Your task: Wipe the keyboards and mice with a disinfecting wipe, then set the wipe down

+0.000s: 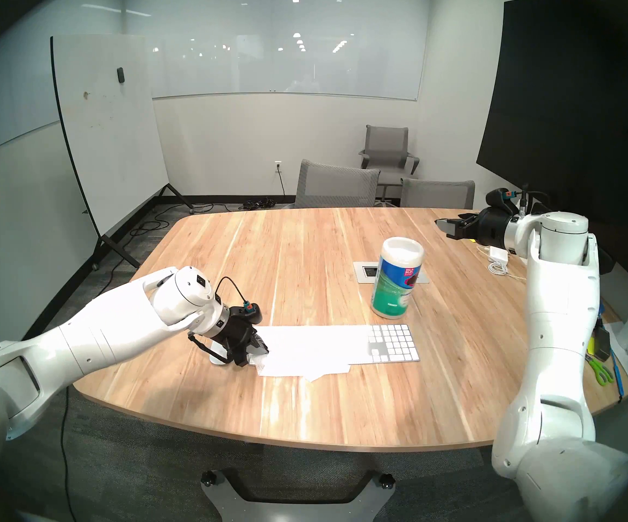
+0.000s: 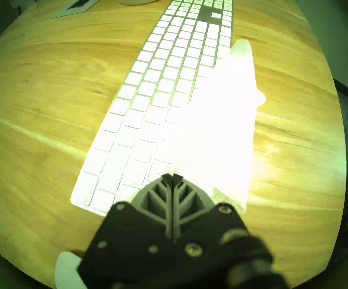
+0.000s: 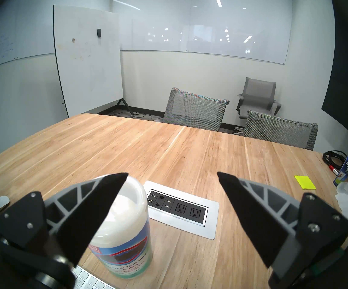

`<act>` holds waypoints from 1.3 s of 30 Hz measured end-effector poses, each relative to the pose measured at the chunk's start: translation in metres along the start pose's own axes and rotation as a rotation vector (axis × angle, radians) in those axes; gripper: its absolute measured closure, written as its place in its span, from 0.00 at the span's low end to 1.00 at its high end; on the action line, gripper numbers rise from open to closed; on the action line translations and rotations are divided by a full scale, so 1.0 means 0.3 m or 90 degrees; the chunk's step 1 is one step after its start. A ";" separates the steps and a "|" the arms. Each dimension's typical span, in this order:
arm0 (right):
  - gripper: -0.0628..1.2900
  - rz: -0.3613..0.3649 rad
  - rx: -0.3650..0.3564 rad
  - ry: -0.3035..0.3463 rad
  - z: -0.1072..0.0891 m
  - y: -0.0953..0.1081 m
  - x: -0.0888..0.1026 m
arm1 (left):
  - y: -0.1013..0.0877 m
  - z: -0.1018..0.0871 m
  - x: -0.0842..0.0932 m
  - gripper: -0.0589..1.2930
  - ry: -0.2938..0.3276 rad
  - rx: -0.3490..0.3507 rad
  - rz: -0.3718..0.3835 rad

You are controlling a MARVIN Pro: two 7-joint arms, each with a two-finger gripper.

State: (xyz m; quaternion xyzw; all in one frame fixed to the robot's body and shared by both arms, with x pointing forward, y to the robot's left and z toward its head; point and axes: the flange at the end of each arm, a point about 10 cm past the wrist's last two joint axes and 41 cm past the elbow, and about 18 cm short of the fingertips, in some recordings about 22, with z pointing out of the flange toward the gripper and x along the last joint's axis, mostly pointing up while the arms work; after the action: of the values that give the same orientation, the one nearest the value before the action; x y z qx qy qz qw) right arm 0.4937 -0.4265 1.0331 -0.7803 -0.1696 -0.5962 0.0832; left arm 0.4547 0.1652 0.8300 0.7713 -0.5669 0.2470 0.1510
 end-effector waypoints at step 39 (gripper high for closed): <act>0.05 0.000 0.000 0.000 0.000 0.000 0.000 | -0.149 0.030 0.054 0.97 0.017 0.056 -0.031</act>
State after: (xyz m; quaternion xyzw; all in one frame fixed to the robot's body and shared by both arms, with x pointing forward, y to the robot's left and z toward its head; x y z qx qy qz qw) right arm 0.4937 -0.4265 1.0332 -0.7803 -0.1696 -0.5962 0.0831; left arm 0.5027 0.1617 0.8336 0.7876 -0.5341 0.2782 0.1303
